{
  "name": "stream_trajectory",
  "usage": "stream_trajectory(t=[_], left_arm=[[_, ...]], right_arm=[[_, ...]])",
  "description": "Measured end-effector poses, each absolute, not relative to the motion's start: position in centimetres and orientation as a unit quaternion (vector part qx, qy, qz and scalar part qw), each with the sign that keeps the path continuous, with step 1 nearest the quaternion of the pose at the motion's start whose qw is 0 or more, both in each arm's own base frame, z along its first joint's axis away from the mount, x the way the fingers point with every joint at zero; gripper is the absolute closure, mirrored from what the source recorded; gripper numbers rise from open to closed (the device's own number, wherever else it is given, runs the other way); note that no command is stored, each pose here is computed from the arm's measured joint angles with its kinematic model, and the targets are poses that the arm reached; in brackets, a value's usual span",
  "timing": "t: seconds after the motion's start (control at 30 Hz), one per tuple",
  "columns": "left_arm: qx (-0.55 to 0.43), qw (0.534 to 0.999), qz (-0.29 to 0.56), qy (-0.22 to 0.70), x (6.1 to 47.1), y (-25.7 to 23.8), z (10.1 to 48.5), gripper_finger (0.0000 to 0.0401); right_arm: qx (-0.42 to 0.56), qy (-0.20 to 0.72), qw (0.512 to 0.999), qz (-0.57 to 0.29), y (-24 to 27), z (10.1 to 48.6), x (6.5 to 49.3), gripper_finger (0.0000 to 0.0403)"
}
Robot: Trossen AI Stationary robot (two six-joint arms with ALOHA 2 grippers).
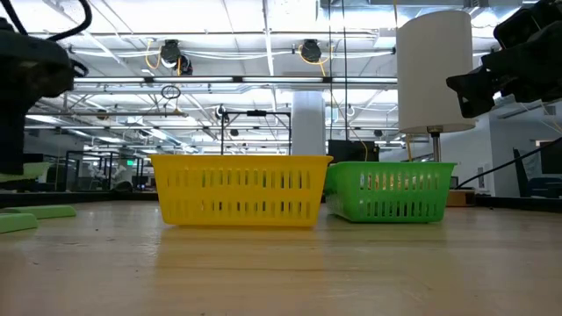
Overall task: Pick & Place School Supplies
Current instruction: Put the green eraser into the yellow bin
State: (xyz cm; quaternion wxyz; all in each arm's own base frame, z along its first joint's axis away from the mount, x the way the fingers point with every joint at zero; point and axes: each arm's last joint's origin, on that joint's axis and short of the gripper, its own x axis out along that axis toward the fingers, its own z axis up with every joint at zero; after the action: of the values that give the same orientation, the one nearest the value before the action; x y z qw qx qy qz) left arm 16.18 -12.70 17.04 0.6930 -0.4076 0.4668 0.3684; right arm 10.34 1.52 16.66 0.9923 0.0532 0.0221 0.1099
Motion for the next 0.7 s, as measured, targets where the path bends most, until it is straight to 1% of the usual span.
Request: stream_trajectory(t=[0.13, 0.27, 0.5, 0.6, 0.7], left_arm=[[-0.402, 0.727, 0.351, 0.432, 16.5, -12.6, 17.5, 0.0330], [-0.391, 0.772, 0.316, 0.388, 17.1, -12.8, 18.2, 0.0322], [-0.354, 0.849, 0.262, 0.293, 18.3, -13.2, 19.7, 0.0327], [-0.326, 0.881, 0.234, 0.251, 19.1, -13.4, 20.4, 0.0322], [-0.269, 0.918, 0.198, 0.212, 20.2, -13.6, 21.4, 0.0324]], right_arm=[[0.053, 0.022, 0.992, 0.110, 1.5, 16.7, 10.3, 0.0177], [0.053, 0.022, 0.992, 0.110, 1.5, 16.7, 10.3, 0.0177], [0.053, 0.022, 0.992, 0.110, 1.5, 16.7, 10.3, 0.0177], [0.053, 0.022, 0.992, 0.110, 1.5, 16.7, 10.3, 0.0177], [0.053, 0.022, 0.992, 0.110, 1.5, 16.7, 10.3, 0.0177]])
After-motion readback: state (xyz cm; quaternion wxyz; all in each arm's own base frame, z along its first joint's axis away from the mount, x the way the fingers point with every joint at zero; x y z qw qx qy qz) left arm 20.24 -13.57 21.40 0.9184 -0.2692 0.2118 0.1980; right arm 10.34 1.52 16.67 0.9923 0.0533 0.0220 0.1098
